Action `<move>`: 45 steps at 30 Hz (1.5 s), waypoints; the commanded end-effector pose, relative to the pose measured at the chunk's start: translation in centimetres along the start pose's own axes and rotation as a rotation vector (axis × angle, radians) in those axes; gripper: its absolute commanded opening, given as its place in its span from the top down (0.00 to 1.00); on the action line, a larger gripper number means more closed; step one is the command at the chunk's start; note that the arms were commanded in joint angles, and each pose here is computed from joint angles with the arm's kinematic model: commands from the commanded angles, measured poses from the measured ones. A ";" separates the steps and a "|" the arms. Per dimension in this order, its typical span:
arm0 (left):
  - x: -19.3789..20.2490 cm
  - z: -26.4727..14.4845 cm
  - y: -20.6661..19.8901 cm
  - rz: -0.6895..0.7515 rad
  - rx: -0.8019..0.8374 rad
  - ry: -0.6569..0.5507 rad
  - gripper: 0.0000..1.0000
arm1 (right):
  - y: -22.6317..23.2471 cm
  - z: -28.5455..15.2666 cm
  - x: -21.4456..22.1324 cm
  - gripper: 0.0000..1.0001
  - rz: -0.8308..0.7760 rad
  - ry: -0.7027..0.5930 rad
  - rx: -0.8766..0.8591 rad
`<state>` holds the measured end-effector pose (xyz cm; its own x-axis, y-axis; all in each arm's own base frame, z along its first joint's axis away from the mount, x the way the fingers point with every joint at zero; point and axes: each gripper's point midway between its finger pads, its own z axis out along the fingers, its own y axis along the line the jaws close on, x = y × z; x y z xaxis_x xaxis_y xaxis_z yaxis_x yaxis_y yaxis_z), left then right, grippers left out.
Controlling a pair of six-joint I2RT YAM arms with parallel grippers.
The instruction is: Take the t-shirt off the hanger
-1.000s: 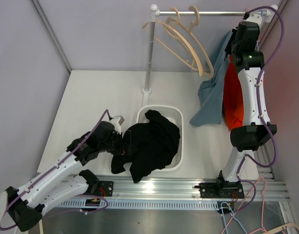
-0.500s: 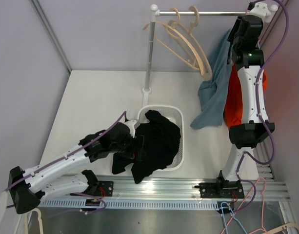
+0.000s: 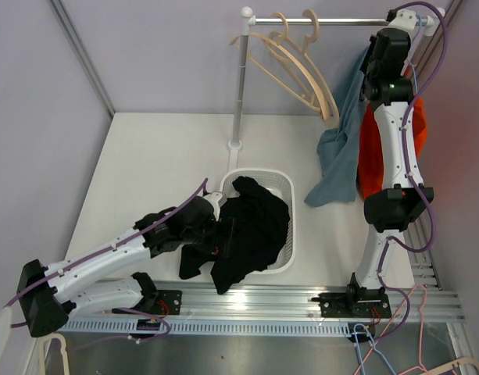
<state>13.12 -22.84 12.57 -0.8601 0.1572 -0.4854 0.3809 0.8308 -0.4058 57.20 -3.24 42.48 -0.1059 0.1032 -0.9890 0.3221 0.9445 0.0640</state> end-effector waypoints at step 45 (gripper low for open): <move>-11.8 -5.8 -10.3 0.188 0.285 -0.279 1.00 | 0.2 -3.2 -7.3 1.00 0.083 -0.176 -0.081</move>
<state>16.41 -25.66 20.63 -0.7559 0.1886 -0.6269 0.5005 0.7839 -0.3676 57.63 -2.85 42.61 -0.0950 0.1164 -0.9886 0.2832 0.9553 0.0853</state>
